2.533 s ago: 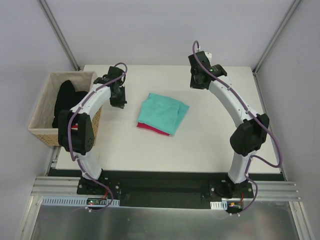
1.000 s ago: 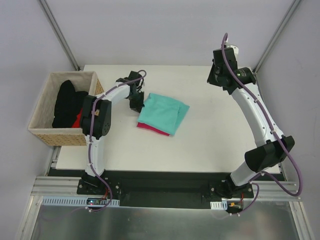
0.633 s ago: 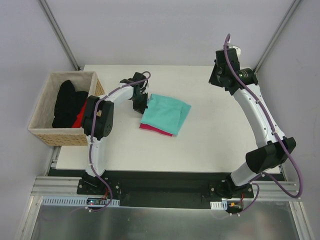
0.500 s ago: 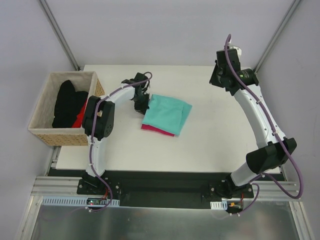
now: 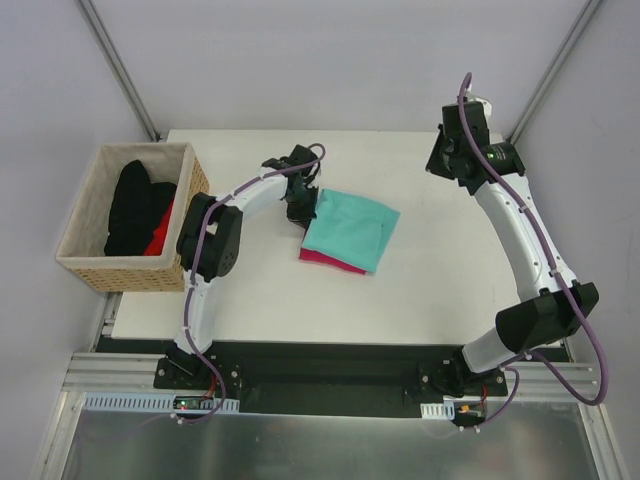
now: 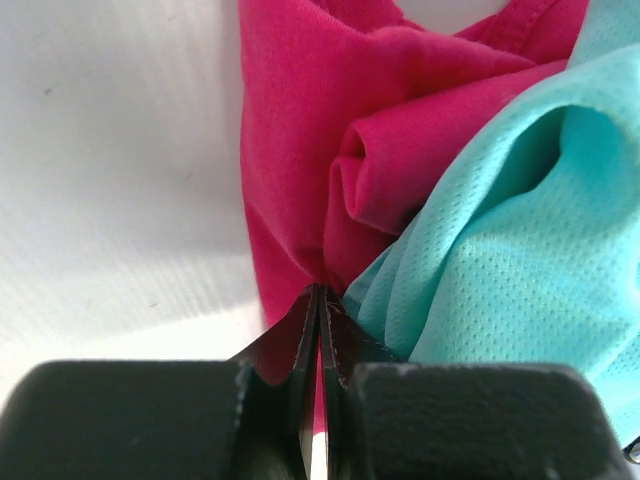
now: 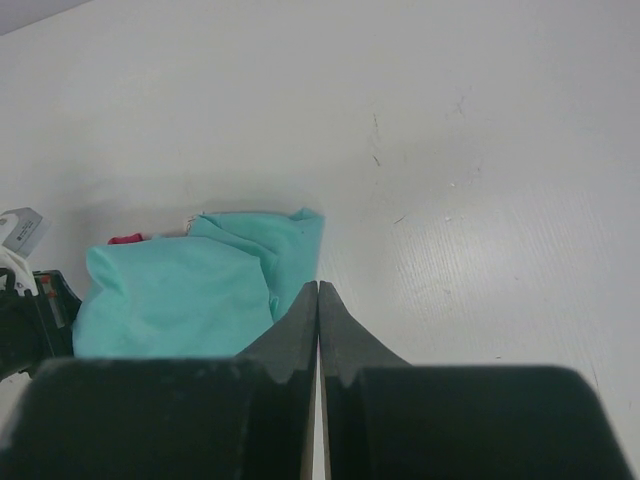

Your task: Fold and stack the t-shirts

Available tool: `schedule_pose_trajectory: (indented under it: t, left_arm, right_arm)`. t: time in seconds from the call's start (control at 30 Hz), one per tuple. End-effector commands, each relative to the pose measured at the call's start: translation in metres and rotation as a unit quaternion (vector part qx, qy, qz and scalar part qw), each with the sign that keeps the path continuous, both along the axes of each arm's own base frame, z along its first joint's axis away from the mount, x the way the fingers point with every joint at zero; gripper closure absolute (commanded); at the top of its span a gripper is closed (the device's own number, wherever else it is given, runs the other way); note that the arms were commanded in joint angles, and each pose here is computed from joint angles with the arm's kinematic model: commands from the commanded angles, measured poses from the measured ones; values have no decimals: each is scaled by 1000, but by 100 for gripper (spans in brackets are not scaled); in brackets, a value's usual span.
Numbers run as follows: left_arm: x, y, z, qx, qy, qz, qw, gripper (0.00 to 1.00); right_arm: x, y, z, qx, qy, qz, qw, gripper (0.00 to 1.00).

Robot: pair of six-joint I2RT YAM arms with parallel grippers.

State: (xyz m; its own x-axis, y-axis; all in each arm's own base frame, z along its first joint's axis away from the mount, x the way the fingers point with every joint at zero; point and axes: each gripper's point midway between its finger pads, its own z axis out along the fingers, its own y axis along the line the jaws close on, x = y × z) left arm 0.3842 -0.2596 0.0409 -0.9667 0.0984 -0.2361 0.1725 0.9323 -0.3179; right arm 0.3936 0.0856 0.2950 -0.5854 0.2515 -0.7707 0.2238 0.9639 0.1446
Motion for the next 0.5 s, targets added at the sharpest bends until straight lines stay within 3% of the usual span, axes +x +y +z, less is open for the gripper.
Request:
schedule_pose_trajectory:
  t: [0.0,0.47]
  left_arm:
    - [2,-17,11,-7,-5,-9,1000,100]
    - [-17,-39,13,-12,3,-51,999,100]
  right_arm:
    - [-5,-5,23,14,-36,-1,999,99]
    - [-3,-3,19,29,-34,-4,999,99]
